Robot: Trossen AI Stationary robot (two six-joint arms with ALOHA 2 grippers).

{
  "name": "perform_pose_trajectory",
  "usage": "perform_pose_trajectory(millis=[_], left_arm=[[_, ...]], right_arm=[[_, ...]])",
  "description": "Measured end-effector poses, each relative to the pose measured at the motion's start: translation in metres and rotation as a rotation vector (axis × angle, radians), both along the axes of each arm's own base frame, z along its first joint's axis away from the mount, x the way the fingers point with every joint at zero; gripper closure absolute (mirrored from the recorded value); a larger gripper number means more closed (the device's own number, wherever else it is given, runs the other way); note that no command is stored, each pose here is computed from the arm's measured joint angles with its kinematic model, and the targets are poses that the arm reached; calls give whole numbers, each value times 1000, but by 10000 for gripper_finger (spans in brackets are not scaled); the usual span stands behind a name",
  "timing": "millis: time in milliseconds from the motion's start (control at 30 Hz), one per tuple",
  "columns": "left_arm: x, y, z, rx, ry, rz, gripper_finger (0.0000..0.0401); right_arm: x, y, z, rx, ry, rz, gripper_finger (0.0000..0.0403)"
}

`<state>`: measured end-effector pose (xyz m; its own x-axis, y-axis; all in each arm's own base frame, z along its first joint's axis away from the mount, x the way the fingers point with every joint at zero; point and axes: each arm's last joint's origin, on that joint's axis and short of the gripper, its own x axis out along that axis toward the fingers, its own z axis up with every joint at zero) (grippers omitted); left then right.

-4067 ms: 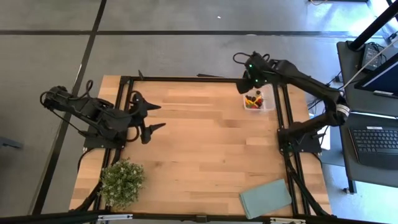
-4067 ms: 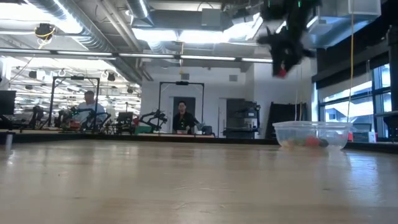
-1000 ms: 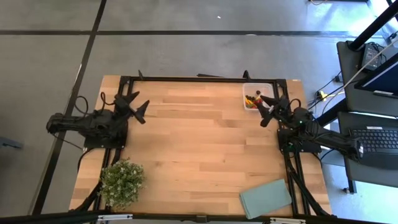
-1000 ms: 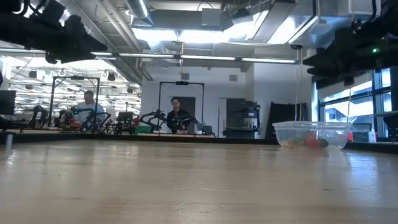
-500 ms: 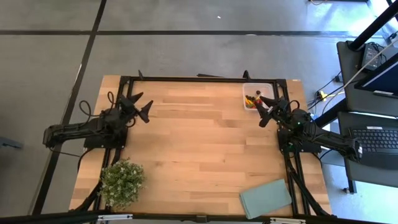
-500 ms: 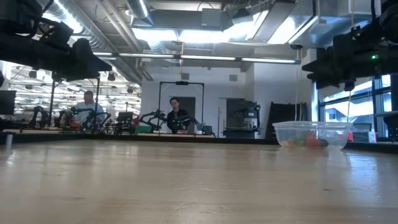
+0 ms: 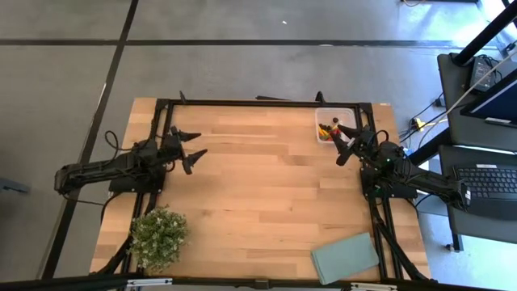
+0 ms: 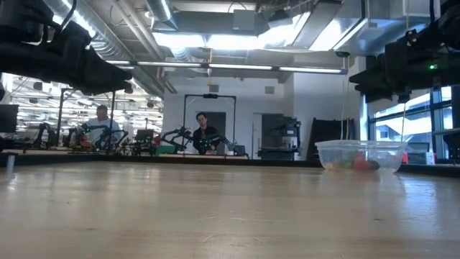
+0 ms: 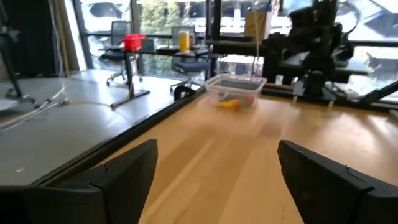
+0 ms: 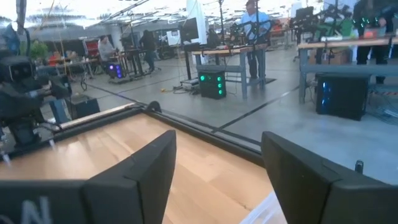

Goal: Pick and placing Produce into tupperware
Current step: Return to Home Position

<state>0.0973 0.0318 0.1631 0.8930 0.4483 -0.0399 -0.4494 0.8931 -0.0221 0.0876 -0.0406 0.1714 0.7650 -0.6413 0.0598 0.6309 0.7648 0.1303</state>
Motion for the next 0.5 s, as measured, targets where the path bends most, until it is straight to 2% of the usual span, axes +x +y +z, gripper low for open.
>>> perform_pose_trajectory(millis=[100, 233, 500], left_arm=[[1, 2, -1, -32, 2, 46, 75], [0, 4, -2, -39, 2, 110, 75], [0, 5, -1, -2, 21, 117, 75]], right_arm=[[0, 0, 0, 33, -28, 2, 166], [0, 0, 0, 17, -15, 1, 166], [0, 0, 0, -36, 38, 4, 166]])
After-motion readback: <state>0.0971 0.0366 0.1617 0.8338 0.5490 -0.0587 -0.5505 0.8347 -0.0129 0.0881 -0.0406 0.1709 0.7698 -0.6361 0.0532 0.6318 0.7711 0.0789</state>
